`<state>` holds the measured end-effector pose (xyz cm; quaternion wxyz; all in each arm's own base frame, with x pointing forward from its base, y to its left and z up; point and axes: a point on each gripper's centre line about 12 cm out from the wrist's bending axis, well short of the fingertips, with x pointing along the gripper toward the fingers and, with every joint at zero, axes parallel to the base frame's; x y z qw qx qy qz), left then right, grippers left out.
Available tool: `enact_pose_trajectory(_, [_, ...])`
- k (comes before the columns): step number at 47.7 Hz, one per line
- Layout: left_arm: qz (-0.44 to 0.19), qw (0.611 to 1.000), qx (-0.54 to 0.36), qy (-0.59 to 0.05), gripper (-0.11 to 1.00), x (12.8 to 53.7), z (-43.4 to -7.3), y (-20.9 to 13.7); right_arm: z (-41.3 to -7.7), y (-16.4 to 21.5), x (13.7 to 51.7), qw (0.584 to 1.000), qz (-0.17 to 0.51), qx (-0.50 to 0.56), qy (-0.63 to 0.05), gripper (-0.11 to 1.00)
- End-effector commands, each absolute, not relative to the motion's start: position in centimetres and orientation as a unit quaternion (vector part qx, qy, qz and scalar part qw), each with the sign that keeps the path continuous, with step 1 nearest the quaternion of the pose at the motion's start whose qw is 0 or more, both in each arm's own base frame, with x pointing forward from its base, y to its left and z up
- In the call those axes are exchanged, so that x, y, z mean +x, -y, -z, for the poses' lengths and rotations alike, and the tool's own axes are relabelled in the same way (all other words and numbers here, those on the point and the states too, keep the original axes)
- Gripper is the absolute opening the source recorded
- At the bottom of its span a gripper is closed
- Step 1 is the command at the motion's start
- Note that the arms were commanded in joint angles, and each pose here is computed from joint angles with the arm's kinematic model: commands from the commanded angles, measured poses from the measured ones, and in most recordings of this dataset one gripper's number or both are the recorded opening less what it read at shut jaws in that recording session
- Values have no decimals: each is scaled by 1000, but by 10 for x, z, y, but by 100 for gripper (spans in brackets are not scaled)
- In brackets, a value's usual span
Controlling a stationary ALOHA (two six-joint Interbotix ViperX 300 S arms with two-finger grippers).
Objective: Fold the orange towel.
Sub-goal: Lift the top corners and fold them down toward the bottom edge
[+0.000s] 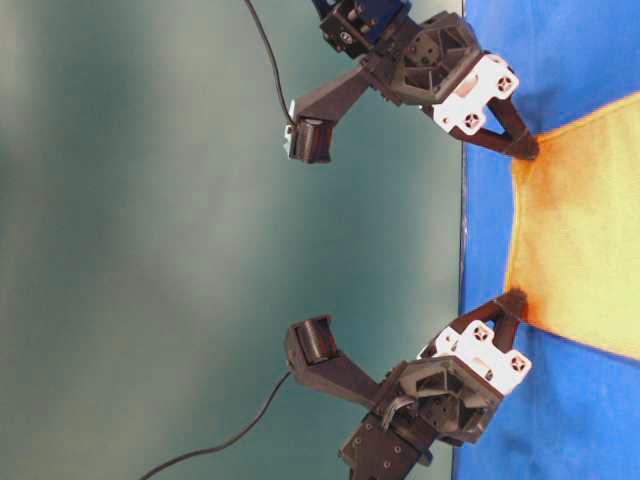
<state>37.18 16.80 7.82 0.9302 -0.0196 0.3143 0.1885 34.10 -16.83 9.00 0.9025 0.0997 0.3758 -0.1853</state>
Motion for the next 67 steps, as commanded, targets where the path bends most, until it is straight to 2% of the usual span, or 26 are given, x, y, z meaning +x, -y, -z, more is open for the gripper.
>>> enact_pose_trajectory(1, [-186, 937, -7, -297, 2, 379, -90, -169, -101, 171, 347, 909, 190, 103, -357, 4])
enact_pose_trajectory(20, [-211, 938, 19, -275, 2, 380, -109, -199, -121, 195, 349, 912, 219, 107, -329, 4])
enact_pose_trajectory(35, [-210, 937, 18, -279, 2, 379, -116, -199, -123, 202, 345, 907, 230, 104, -336, 3])
enact_pose_trajectory(49, [-178, 941, 35, -285, 2, 376, -157, -170, -155, 186, 336, 912, 232, 91, -326, 3])
enact_pose_trajectory(57, [-146, 943, 41, -295, 2, 370, -172, -140, -176, 155, 338, 924, 204, 75, -314, 4])
enact_pose_trajectory(67, [-92, 945, 43, -312, 2, 365, -171, -92, -174, 111, 337, 931, 161, 81, -319, 4])
